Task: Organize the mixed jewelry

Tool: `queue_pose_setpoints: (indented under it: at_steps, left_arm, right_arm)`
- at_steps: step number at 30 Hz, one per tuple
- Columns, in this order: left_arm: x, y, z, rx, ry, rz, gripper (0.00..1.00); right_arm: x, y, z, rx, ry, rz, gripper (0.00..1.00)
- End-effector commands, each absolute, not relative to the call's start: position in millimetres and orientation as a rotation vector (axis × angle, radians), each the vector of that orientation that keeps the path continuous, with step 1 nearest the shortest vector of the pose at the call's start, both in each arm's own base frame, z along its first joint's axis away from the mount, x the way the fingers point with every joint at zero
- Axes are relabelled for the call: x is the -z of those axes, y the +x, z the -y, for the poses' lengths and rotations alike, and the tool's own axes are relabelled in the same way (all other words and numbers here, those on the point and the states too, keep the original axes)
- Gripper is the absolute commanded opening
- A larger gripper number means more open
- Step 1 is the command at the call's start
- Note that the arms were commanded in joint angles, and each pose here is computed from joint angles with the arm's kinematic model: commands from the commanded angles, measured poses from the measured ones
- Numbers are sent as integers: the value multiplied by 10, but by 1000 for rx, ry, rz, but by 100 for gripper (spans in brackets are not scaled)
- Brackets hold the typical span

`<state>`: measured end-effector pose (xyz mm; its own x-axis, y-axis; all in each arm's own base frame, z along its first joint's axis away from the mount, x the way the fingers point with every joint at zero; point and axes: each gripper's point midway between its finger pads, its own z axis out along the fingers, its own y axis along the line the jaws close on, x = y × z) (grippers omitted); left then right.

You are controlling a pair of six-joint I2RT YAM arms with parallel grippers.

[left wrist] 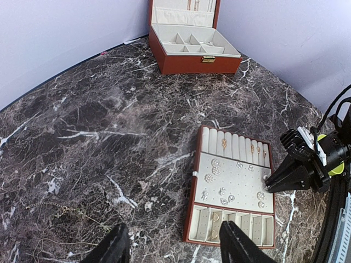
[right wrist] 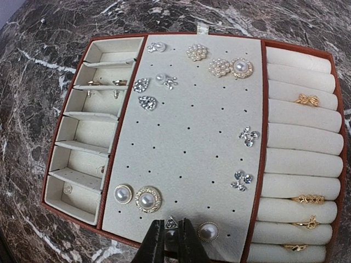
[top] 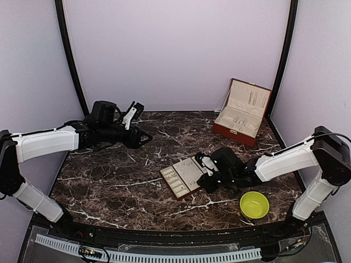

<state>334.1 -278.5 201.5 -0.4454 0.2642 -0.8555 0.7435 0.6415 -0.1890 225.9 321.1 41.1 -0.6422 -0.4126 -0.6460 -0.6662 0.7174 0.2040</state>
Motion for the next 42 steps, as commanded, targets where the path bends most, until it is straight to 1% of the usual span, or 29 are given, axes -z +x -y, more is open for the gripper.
queue_pose_setpoints:
  at_steps: [1,8,11,14,18,30,36,42]
  left_arm:
    - [-2041,3320,2763,714,784,-2001,58]
    - [-2064,3315,2758,712,784,-1994,58]
    - [-2079,3314,2757,711,785,-1990,59]
    - [-2081,3314,2752,709,783,-1989,59]
    - [-2086,3313,2751,709,781,-1989,59]
    - [-2080,3319,2747,707,779,-1992,59]
    - [-2068,3320,2743,703,776,-1996,59]
    - [-2096,3329,2724,692,766,-1990,59]
  right_arm:
    - [-351,2130,-3154,-546,-864,-2406,14]
    - [-714,2255,-3266,-567,-822,-2345,22]
    - [-805,2299,-3288,-566,-803,-2331,23]
    - [-797,2313,-3307,-566,-803,-2334,21]
    - [-678,2306,-3312,-556,-811,-2361,15]
    - [-431,2251,-3265,-542,-814,-2415,7]
    - [-321,2229,-3213,-516,-819,-2435,5]
    - [-414,2260,-3224,-522,-800,-2415,5]
